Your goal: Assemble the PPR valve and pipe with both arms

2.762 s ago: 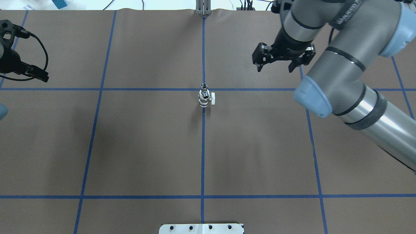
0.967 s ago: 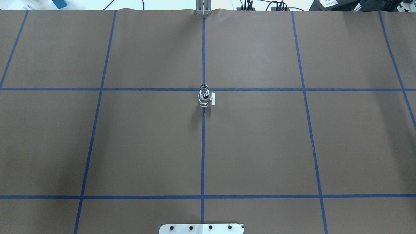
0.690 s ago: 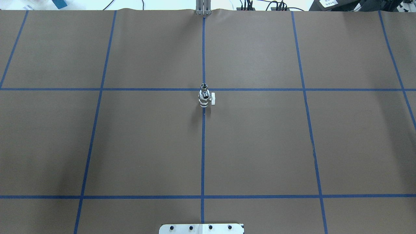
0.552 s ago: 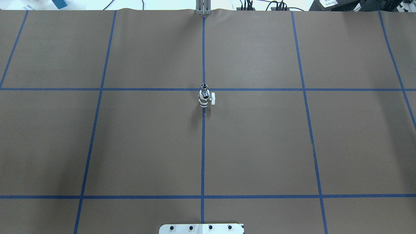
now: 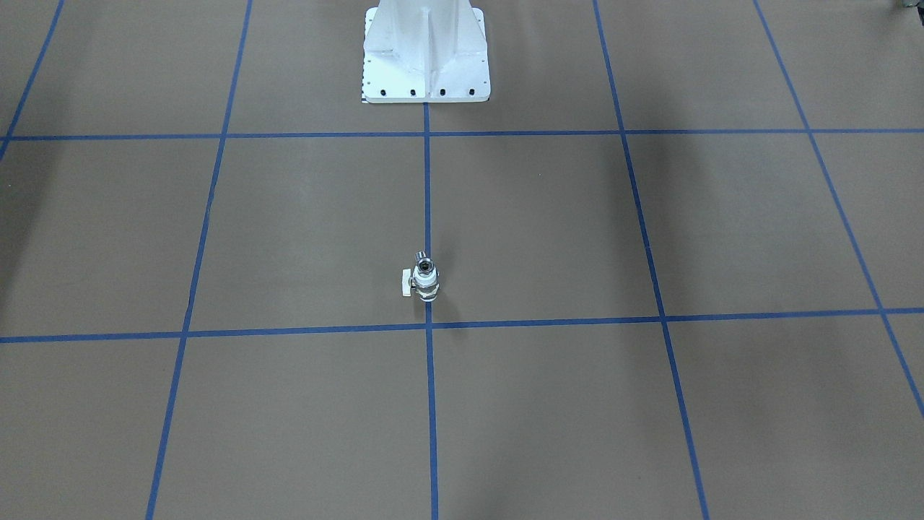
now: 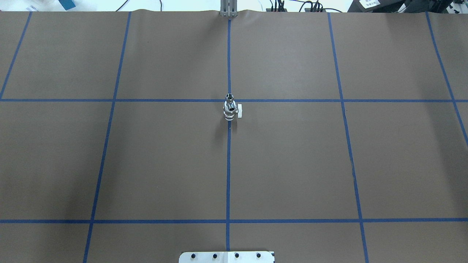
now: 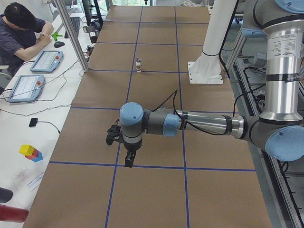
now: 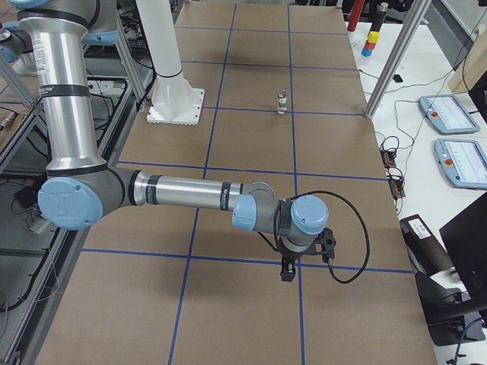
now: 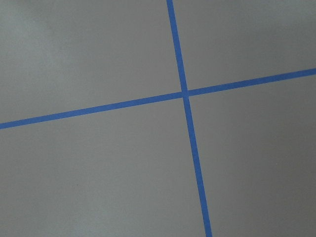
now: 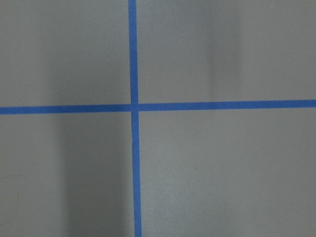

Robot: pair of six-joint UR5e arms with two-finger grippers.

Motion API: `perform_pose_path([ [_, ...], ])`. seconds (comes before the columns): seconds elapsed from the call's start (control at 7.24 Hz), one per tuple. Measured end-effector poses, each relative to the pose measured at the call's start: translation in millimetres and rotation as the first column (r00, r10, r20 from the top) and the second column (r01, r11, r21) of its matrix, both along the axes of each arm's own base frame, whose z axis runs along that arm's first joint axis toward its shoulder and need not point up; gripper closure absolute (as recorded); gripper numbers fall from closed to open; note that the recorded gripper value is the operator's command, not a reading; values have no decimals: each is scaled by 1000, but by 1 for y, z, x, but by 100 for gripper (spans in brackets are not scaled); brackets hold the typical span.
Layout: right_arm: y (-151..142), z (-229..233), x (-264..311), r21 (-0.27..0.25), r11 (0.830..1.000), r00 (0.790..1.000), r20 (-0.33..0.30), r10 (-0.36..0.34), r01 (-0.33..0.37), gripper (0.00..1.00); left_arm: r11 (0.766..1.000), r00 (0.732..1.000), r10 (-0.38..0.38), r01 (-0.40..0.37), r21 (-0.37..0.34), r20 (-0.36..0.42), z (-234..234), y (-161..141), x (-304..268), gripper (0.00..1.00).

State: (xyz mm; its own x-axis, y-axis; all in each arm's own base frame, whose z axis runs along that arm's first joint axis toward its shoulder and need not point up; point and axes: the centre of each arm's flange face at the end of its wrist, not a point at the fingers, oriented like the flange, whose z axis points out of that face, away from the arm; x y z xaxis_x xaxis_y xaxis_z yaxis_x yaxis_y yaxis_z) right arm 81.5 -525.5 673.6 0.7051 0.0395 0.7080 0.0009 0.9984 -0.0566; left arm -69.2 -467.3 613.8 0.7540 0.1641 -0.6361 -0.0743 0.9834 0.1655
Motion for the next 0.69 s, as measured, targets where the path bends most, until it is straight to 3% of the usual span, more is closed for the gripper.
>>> perform_pose_path([
  [0.69, 8, -41, 5, -25, 999, 998, -40, 42, -43, 0, 1000, 1000, 1, -1, 5, 0, 0, 0, 0, 0],
])
